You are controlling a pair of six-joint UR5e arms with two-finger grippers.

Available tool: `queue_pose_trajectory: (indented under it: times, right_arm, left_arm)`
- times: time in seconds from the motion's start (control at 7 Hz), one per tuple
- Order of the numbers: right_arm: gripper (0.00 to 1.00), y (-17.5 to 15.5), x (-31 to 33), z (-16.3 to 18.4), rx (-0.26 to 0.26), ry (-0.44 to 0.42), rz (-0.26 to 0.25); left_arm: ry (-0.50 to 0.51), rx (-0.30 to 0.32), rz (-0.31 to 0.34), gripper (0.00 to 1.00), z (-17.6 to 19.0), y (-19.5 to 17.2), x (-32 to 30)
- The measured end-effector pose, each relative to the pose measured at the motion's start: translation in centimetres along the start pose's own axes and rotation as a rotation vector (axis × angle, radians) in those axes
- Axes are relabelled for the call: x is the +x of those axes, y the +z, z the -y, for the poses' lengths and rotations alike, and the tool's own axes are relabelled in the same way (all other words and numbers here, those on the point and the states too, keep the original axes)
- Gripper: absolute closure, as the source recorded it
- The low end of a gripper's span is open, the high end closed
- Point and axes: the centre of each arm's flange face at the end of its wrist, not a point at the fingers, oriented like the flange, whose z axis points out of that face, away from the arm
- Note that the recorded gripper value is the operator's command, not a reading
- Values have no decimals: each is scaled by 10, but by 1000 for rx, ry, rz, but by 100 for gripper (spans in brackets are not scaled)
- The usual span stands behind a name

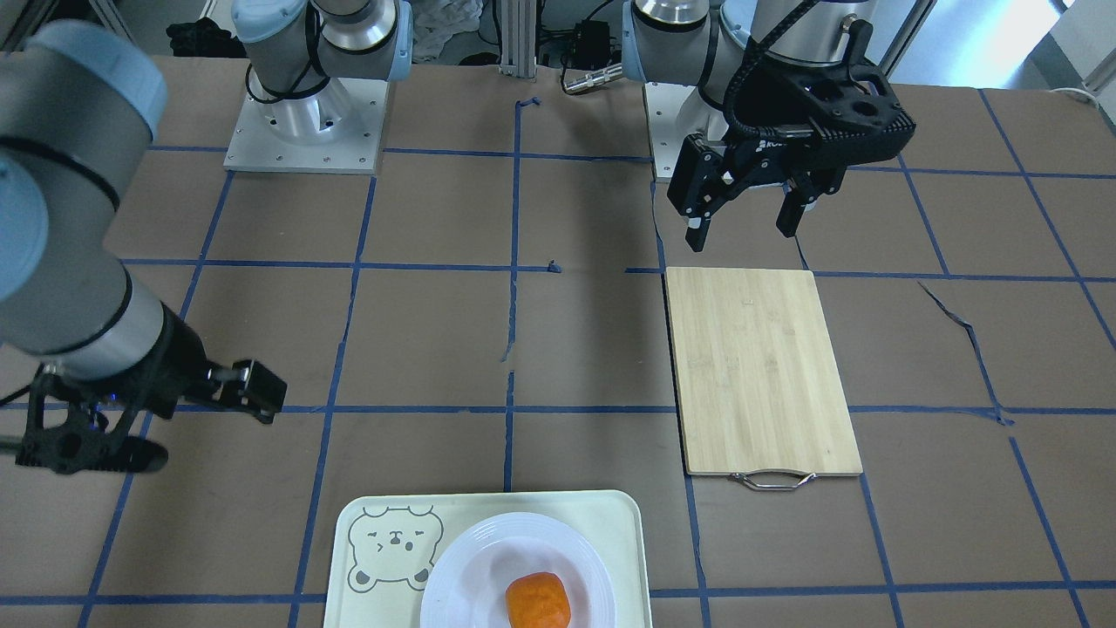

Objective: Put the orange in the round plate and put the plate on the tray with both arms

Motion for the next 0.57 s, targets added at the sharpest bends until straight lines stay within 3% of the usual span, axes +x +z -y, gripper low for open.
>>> queue_pose_trajectory:
  times: [0.29, 0.57]
  right_arm:
    - [0, -57, -20, -85, -15, -77, 0]
    - [0, -67, -30, -138, 11, -99, -9]
  left_arm:
    - [-1, 0, 2, 0, 0, -1, 0]
    - [0, -6, 2, 0, -1, -1, 0]
